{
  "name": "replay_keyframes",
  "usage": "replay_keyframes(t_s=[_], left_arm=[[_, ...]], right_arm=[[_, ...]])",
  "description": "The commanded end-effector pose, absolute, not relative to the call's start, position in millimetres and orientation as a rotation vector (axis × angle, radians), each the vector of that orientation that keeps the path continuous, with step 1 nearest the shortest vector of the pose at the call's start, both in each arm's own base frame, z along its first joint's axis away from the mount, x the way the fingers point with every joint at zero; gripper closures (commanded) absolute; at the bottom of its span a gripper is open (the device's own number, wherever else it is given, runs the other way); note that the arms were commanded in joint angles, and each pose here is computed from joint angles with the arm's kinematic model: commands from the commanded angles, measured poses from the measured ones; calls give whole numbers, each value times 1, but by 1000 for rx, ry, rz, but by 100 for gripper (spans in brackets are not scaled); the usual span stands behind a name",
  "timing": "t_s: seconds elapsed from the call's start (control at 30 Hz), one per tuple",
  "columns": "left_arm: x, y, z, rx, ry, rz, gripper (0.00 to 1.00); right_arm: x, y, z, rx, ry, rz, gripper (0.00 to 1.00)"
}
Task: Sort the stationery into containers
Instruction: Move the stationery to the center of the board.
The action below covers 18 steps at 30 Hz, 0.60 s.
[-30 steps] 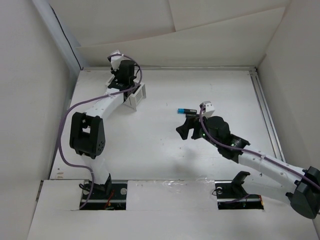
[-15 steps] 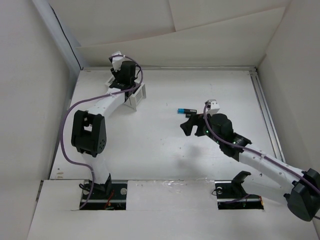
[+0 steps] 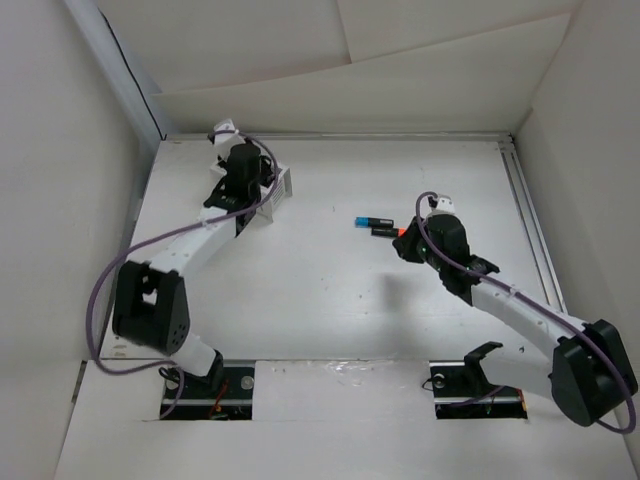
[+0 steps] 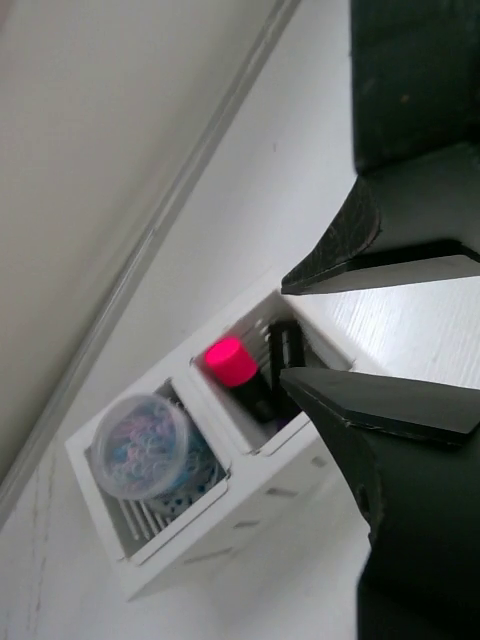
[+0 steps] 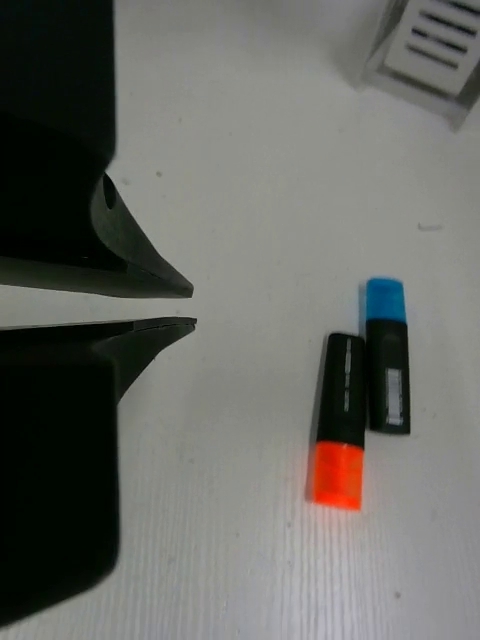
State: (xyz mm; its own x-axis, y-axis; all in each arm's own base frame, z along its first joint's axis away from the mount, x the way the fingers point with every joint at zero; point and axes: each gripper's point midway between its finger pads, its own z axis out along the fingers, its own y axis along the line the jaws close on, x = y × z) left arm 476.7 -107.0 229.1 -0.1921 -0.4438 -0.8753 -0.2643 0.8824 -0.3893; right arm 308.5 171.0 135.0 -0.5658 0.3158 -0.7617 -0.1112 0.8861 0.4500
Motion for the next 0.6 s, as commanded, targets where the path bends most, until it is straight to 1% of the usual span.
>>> replay_keyframes(t_s=[0.0, 0.03, 0.07, 0.1, 0.13, 0.17, 0.23, 0.27, 0.3, 0.43, 0.47, 0.5, 0.57], left_arm=[[445, -138, 285, -537, 1630, -486, 69], [434, -141, 269, -536, 1642, -500, 69], [424, -149, 266, -517, 1642, -542, 69], [410, -160, 274, -484, 1620, -594, 69], [404, -167, 273, -474, 1614, -630, 69], [395, -171, 255, -455, 1654, -634, 69], [380, -190, 253, -393, 1676, -699, 69], [376, -191, 237, -382, 1712, -695, 69], [367, -199, 235, -347, 1727, -733, 70], [338, -197, 226, -297, 1730, -797, 70], [334, -196, 224, -290, 1732, -804, 70], [328, -194, 214, -284, 1751, -804, 70], [320, -194, 216, -256, 1744, -826, 70]], right_arm=[[326, 161, 141, 211, 2100, 549, 82], [329, 159, 132, 232, 2132, 534, 77], [335, 154, 131, 252, 2134, 520, 70], [337, 151, 127, 263, 2151, 506, 60], [342, 153, 124, 264, 2165, 500, 40], [348, 148, 122, 283, 2168, 487, 32], [359, 149, 125, 292, 2171, 496, 20], [365, 144, 115, 313, 2195, 475, 18], [370, 142, 112, 324, 2202, 465, 18], [392, 131, 96, 350, 2248, 457, 18], [398, 135, 98, 332, 2250, 468, 18], [401, 134, 84, 321, 2287, 462, 18], [403, 147, 79, 269, 2312, 536, 18]])
